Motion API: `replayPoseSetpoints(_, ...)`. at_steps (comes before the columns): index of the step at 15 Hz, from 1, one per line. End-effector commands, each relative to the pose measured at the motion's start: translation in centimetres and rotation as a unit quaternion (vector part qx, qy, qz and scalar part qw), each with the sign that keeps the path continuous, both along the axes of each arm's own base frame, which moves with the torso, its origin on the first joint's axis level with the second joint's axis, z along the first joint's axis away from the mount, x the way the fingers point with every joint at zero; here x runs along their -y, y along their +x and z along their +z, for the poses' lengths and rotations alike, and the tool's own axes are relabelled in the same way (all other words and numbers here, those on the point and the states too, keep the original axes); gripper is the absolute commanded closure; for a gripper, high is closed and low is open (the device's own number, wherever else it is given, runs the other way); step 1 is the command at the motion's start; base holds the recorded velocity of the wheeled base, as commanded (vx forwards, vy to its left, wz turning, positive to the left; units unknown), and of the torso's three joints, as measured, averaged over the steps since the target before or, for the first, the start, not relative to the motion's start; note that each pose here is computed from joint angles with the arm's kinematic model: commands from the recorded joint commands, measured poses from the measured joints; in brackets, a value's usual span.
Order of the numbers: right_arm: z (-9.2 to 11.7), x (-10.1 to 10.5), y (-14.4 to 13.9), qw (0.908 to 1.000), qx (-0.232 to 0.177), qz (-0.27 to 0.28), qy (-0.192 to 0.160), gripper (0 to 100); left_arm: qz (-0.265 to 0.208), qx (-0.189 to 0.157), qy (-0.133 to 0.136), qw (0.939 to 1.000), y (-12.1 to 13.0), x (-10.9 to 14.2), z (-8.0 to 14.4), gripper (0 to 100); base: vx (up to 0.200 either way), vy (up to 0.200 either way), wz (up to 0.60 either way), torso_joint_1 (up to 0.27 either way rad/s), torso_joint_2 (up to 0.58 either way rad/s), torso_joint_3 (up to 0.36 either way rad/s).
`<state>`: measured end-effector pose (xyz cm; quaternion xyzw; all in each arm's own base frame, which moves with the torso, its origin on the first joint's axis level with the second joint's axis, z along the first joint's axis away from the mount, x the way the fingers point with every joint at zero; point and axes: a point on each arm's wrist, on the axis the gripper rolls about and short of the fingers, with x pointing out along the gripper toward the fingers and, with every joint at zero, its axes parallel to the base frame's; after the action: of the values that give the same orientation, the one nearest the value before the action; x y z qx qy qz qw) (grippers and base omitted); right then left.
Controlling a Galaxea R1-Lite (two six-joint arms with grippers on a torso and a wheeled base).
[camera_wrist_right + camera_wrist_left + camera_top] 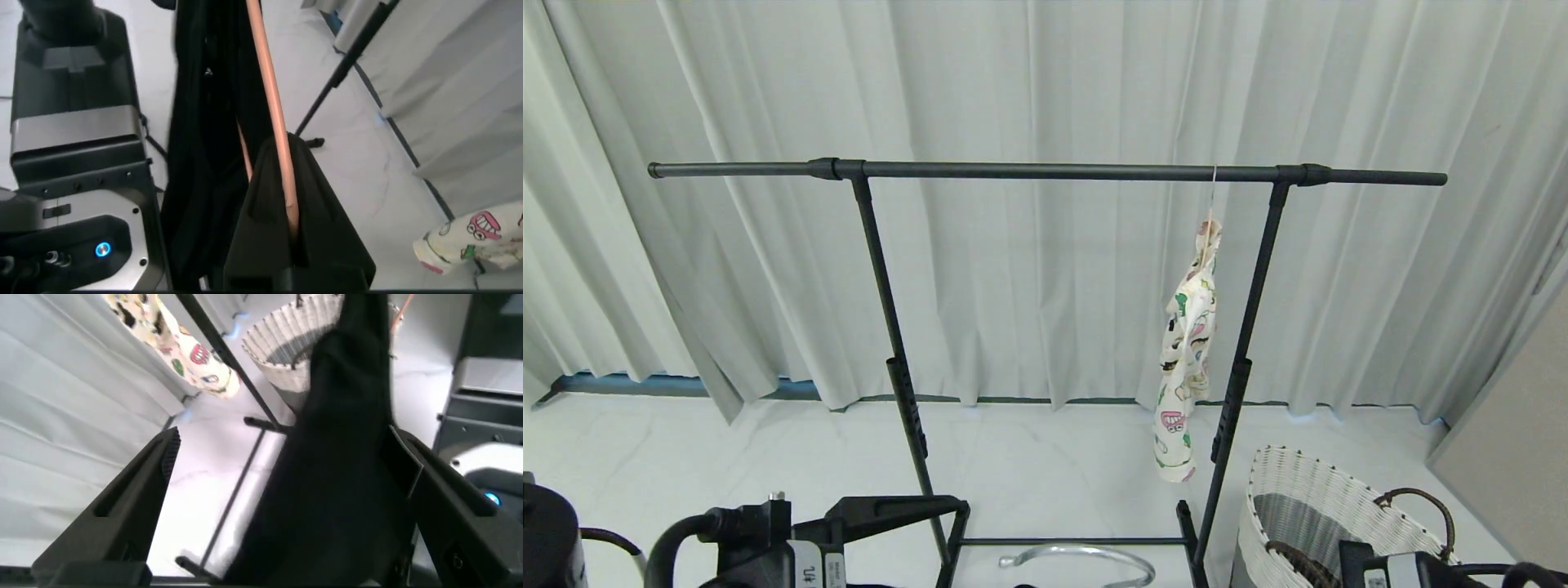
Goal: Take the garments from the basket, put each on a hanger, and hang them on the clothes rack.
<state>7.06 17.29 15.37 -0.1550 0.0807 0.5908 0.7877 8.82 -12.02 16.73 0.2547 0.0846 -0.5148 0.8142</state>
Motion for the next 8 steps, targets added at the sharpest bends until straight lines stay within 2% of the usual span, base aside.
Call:
replayPoseSetpoints(1, -0.1, -0.3, -0.4, 0.9999, 0.004, 0.014, -0.005, 100, -0.004, -0.007, 0.009, 0.9999, -0.1, 0.0, -0.5, 0, 0.000, 0.000, 0.00, 0.000, 0.00, 0.000)
replayPoseSetpoints(2, -0.1, -0.4, -0.5, 0.9998, 0.008, 0.019, -0.004, 100, -0.004, -0.007, 0.010, 0.9999, -0.1, 0.0, -0.6, 0, 0.000, 0.000, 0.00, 0.000, 0.00, 0.000)
replayPoseSetpoints(3, 0.0, -0.4, -0.5, 0.9997, 0.011, 0.021, -0.004, 100, -0.006, -0.010, 0.013, 0.9998, -0.3, -0.1, -0.8, 100, 0.000, 0.000, 0.00, 0.000, 0.00, 0.000)
replayPoseSetpoints(8, 0.1, -0.3, -0.5, 0.9996, 0.020, 0.021, -0.005, 100, -0.016, -0.019, 0.030, 0.9992, -0.7, -0.1, -1.8, 100, 0.000, 0.000, 0.00, 0.000, 0.00, 0.000)
